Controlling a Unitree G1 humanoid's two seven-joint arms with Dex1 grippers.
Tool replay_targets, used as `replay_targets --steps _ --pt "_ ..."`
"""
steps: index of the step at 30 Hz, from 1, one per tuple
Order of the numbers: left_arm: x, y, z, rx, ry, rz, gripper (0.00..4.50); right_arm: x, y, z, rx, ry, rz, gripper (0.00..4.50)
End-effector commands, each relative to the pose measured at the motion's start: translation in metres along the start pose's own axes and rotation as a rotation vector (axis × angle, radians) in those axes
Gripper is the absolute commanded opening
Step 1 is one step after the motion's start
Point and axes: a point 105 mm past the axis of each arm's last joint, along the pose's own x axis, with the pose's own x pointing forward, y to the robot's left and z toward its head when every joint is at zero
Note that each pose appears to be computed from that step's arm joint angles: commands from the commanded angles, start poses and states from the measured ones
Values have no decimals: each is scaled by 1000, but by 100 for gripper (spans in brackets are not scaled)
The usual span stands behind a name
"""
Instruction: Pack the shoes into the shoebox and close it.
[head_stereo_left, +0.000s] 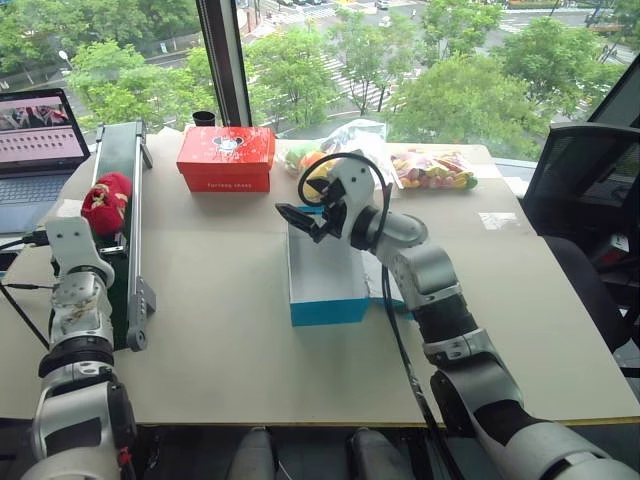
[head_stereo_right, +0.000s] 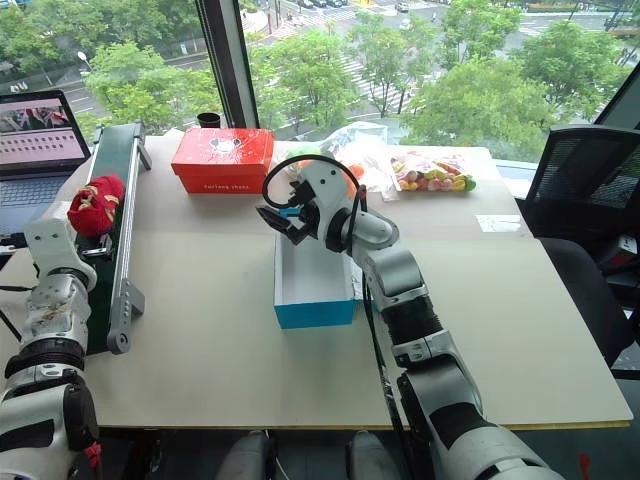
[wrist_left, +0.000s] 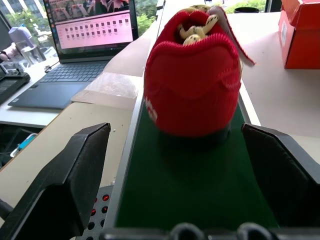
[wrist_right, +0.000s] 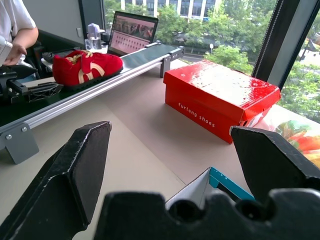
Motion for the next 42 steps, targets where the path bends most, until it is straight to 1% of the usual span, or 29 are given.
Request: replay_targets --steps 1,4,5,6,7,8,9,11,12,15,16,18,19,20,21,23,24,26,28,30,32,34,38,42 --pt "3 -2 11 -19 -34 -9 450 -4 -2 15 -23 -49 -11 448" --pt "3 -3 3 -95 6 -5 450 -4 -4 15 -24 -48 -14 448" --pt "3 -3 1 -148 10 -4 409 -5 -5 16 -28 -46 -16 450" --pt "4 -3 0 -186 17 1 398 -5 -5 16 -29 -43 -18 450" --pt "4 -2 -1 -221 23 8 376 -5 -6 15 -31 -41 -20 450" --pt "4 -3 -1 -242 25 7 342 -5 -7 16 -32 -40 -22 450" --pt "5 -5 2 -250 20 -1 304 -5 -7 16 -33 -39 -23 450" --pt "7 -13 13 -261 -8 -41 259 -6 -8 18 -41 -44 -25 450" --pt "8 -19 22 -251 -39 -68 256 -6 -8 21 -46 -55 -24 450" --pt "3 -55 82 -269 -240 -225 256 -8 -11 31 2 -99 -31 450" --pt "0 -63 94 -278 -279 -263 256 -8 -12 33 23 -109 -36 450" --pt "-18 -98 135 -322 -399 -416 256 -11 -22 39 210 -155 -65 450" --pt "-33 -121 155 -346 -451 -512 256 -12 -27 44 379 -195 -66 450" --pt "-48 -139 170 -360 -489 -590 256 -14 -29 49 519 -228 -47 450" --pt "-60 -154 179 -357 -506 -653 256 -16 -31 57 628 -272 -22 450" --pt "-77 -175 185 -308 -513 -739 256 -22 -43 73 770 -357 -17 450" --pt "-85 -183 189 -279 -522 -770 256 -27 -56 79 836 -397 -42 450" --pt "-94 -192 194 -255 -529 -800 256 -34 -72 84 920 -432 -71 450" --pt "-105 -205 203 -287 -533 -853 256 -38 -79 93 947 -454 -56 450" --pt "-116 -220 202 -299 -518 -938 256 -39 -73 106 909 -481 0 450" --pt "-118 -230 191 -293 -479 -971 256 -38 -62 116 904 -499 60 450" --pt "-123 -239 186 -288 -461 -996 256 -32 -55 113 900 -475 64 450" --pt "-134 -250 191 -325 -464 -1037 256 -26 -49 102 893 -430 47 450" --pt "-139 -257 190 -321 -458 -1058 256 -24 -43 101 885 -417 59 450"
